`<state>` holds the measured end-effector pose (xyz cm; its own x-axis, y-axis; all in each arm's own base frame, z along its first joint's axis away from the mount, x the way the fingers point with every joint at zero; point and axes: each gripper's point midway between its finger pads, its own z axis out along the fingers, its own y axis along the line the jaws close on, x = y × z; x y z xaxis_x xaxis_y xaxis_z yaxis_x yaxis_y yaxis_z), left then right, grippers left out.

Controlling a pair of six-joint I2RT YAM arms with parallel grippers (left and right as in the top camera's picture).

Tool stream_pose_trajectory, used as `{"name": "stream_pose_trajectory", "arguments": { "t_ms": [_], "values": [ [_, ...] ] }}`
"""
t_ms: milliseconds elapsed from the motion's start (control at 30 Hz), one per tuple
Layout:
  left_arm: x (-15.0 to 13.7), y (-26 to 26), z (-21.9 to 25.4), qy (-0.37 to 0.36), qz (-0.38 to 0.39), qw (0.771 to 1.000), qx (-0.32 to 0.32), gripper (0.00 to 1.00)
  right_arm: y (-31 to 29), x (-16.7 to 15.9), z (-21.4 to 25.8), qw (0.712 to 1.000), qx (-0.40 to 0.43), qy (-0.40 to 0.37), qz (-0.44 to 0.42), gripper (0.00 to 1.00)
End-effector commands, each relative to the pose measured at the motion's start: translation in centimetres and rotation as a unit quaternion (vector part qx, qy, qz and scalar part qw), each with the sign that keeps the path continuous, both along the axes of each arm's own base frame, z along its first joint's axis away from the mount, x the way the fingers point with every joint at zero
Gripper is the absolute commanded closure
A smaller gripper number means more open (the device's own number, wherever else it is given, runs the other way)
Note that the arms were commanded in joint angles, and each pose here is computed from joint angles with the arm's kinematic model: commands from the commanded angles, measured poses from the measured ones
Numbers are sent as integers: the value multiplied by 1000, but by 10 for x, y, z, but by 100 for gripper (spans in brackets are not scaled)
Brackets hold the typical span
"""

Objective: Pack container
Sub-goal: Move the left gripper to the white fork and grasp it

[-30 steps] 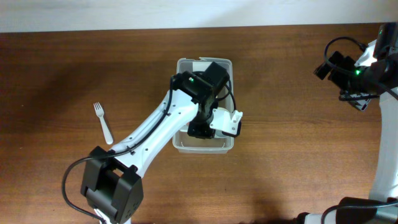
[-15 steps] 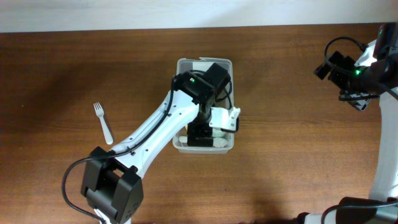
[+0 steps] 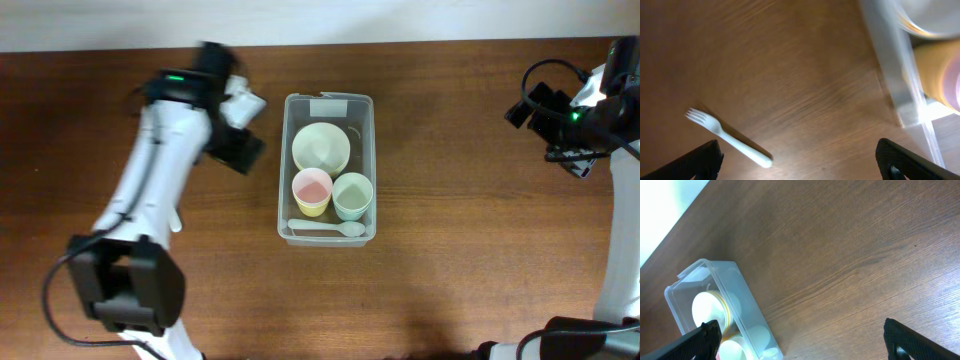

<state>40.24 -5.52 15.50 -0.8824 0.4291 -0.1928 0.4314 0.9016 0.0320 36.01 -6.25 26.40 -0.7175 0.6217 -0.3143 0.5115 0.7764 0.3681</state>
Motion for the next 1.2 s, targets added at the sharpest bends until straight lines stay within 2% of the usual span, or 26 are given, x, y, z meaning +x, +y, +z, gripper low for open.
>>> {"name": "stream_pose_trajectory", "arguments": {
  "t_ms": [0, 100, 167, 233, 533, 633, 900, 1033, 1167],
  "values": [
    [7, 10, 12, 5, 93, 987, -133, 0, -2, 1, 5, 1000, -6, -8, -5, 1],
    [11, 50, 4, 15, 227, 965, -127, 0, -2, 1, 5, 1000, -6, -8, -4, 1],
    [11, 74, -7, 22, 287, 952, -109, 0, -2, 0, 5, 1000, -5, -8, -5, 1],
    [10, 96, -24, 26, 329, 941, -78, 9, -2, 0, 5, 1000, -5, -8, -5, 1],
    [-7, 118, -98, 99, 362, 926, -40, 16, -2, 1, 5, 1000, -6, -8, -5, 1],
    [-11, 130, -110, 107, 367, 924, -1, 18, -2, 1, 5, 1000, -6, -8, -5, 1],
    [-13, 142, -124, 107, 399, 910, 31, 19, -2, 1, 5, 1000, -6, -8, -5, 1],
    [-18, 140, -138, 109, 424, 899, 25, 18, -2, 1, 5, 1000, -6, -8, -5, 1],
    [-29, 133, -161, 121, 423, 898, 11, 18, -2, 1, 5, 1000, -6, -8, -5, 1]
  ]
}}
